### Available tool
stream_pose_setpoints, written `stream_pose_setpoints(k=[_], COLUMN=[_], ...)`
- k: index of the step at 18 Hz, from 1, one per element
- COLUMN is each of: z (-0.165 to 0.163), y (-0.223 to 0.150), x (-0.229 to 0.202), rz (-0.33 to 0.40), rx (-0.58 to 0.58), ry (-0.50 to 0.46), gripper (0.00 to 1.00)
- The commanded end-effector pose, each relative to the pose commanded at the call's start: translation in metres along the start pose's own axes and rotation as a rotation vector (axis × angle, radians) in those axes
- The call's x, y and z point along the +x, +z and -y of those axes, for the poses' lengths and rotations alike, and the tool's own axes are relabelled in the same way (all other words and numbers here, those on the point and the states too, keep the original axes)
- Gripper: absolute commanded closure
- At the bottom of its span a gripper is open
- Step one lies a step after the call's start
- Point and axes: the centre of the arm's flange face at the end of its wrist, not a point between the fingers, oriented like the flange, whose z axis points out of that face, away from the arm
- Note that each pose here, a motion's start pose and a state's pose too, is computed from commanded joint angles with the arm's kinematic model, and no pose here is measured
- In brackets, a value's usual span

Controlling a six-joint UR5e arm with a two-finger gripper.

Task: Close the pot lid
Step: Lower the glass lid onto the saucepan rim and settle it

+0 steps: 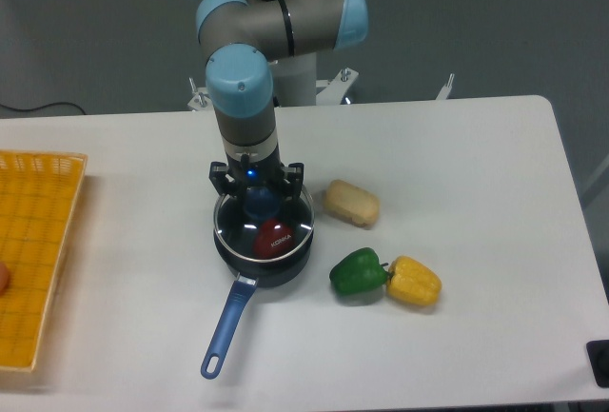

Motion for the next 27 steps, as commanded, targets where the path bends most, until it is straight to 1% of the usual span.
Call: stream_pose_setpoints(k=[7, 25, 27], z=[0.0, 0.006, 0.008], y=[0.006, 0.009, 0.013], x=[-0.002, -0.002, 0.004], rz=[0.015, 0.018, 0.016], rx=[-0.014, -0.009, -0.015], ry=[0.002, -0.012, -0.008], gripper=[0.51, 0.51, 0.51])
